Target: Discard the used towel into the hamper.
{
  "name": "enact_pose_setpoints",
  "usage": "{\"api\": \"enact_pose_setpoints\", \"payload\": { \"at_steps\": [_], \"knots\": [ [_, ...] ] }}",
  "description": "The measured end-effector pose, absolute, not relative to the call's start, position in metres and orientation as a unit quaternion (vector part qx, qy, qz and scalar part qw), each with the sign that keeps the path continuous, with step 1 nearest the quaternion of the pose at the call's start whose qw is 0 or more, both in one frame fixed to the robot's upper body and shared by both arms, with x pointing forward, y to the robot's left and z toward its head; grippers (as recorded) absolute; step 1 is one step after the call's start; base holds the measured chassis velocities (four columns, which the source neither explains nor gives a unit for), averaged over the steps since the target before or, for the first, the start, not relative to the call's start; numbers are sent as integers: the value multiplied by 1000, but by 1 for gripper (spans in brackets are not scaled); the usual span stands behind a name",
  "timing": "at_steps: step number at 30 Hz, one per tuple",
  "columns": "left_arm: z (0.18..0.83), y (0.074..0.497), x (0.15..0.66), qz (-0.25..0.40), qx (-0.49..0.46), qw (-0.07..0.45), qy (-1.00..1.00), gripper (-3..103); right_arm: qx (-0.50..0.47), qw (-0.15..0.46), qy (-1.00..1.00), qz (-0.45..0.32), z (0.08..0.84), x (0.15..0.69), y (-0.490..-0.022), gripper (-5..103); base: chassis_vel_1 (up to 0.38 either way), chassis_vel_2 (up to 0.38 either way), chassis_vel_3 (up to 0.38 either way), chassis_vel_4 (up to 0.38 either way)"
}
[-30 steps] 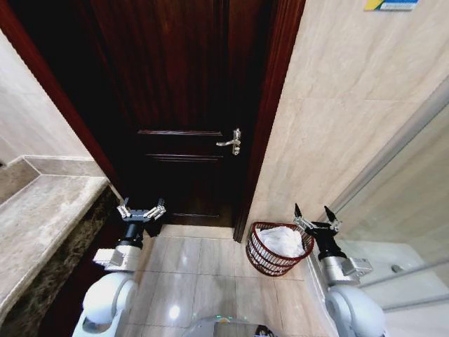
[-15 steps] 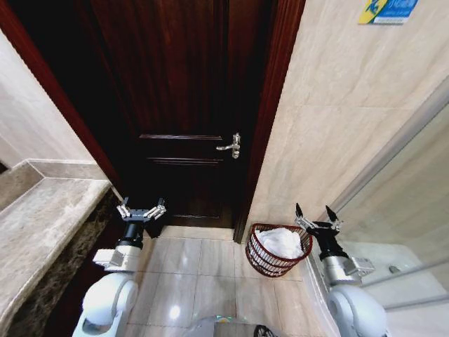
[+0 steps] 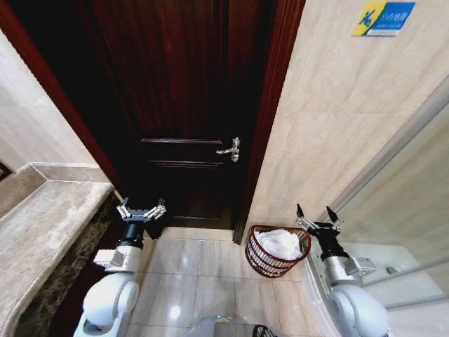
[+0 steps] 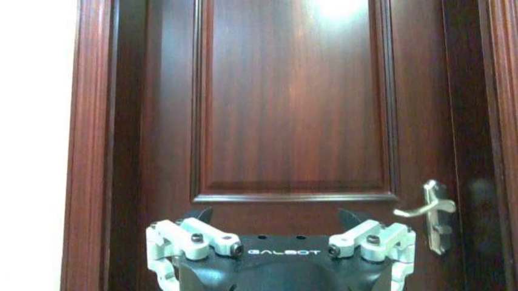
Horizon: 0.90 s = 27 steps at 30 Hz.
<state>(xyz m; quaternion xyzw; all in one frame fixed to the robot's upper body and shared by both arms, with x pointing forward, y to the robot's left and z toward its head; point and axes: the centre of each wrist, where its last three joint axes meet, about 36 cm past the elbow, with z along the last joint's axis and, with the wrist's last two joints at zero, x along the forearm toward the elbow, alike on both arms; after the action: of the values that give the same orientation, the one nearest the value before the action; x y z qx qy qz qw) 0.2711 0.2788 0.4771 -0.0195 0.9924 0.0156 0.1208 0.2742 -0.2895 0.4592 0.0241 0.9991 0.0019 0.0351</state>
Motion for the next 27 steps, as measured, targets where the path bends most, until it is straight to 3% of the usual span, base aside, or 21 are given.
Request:
{"api": "enact_pose_setpoints", "payload": {
  "at_steps": [27],
  "knots": [
    [477, 279, 265, 14, -23, 131, 991, 100, 18, 23, 1000, -3, 466, 258, -282, 100, 12, -17, -16, 13]
  ]
}}
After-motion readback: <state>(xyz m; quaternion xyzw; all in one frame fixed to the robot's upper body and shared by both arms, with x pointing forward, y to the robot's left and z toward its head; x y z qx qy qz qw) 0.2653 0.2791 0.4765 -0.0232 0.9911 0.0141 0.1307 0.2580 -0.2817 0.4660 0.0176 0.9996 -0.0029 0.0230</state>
